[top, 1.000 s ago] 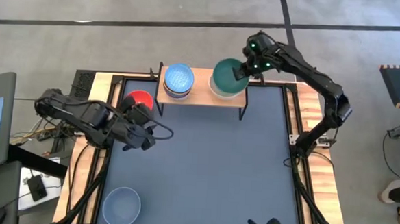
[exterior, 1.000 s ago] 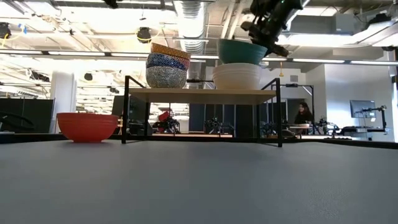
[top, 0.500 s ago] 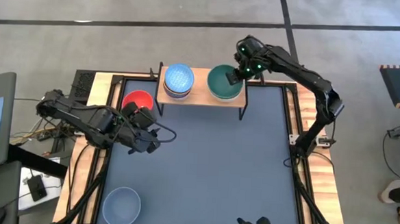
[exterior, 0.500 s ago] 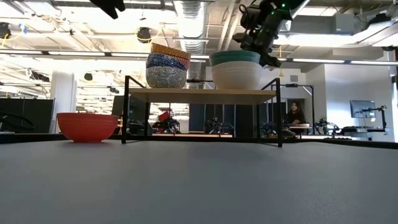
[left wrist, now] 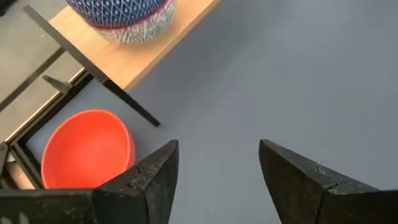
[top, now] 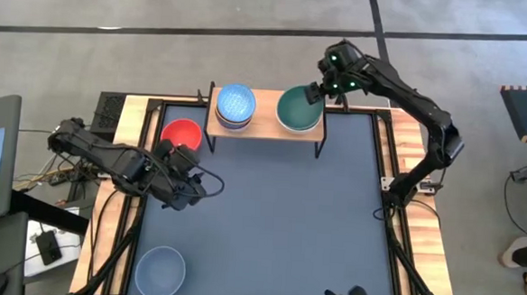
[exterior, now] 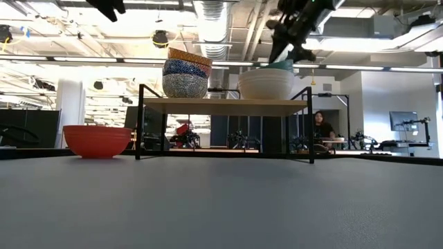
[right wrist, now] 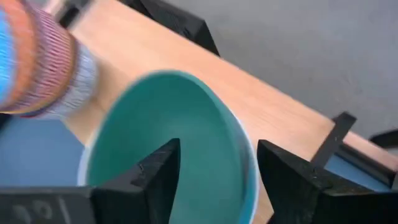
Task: Place and stack bowls onto a shelf
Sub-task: Stack the green bowl on the top of the white bowl on the shelf
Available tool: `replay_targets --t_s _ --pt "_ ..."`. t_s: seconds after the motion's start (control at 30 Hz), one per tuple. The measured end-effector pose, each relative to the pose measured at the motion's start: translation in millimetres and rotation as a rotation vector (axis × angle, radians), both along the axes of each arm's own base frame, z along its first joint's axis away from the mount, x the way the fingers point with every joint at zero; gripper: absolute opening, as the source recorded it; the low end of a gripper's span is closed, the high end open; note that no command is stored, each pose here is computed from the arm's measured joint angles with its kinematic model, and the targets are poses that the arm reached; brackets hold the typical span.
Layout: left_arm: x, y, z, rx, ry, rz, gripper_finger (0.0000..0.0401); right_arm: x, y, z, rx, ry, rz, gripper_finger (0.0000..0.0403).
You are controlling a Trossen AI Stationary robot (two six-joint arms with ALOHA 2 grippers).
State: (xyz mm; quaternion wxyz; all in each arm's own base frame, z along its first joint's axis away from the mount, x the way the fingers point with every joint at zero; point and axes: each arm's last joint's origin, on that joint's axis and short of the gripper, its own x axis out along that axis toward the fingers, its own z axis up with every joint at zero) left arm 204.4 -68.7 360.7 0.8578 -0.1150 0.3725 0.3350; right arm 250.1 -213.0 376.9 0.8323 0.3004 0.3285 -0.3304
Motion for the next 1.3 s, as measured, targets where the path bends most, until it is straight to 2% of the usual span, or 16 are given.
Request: replay_targets --t_s 0.17,0.27,0.5,0.7,1.17,1.3 --pt "0 -1 -19 -0.023 0.059 0.01 0.0207 -9 10 16 -0.045 -0.045 0.007 0.0241" --pt "1 -3 -36 -0.074 0.098 0.01 0.0207 -11 15 18 -0.066 -0.019 0.001 0.024" --pt "3 -10 -61 -0.135 0.085 0.034 0.0207 -5 23 -2 -0.031 0.103 0.02 0.0227" --pt "0 -16 -63 -0.139 0.064 0.035 0.0207 -1 27 -19 0.003 0.129 0.029 0.0223" --pt "-5 -29 -63 -0.127 0.045 -0.005 0.0207 3 22 -20 -0.021 0.116 0.038 0.0223" --pt "-7 -32 -63 -0.16 0.054 -0.012 0.0207 5 23 -21 -0.026 0.12 0.04 0.0223"
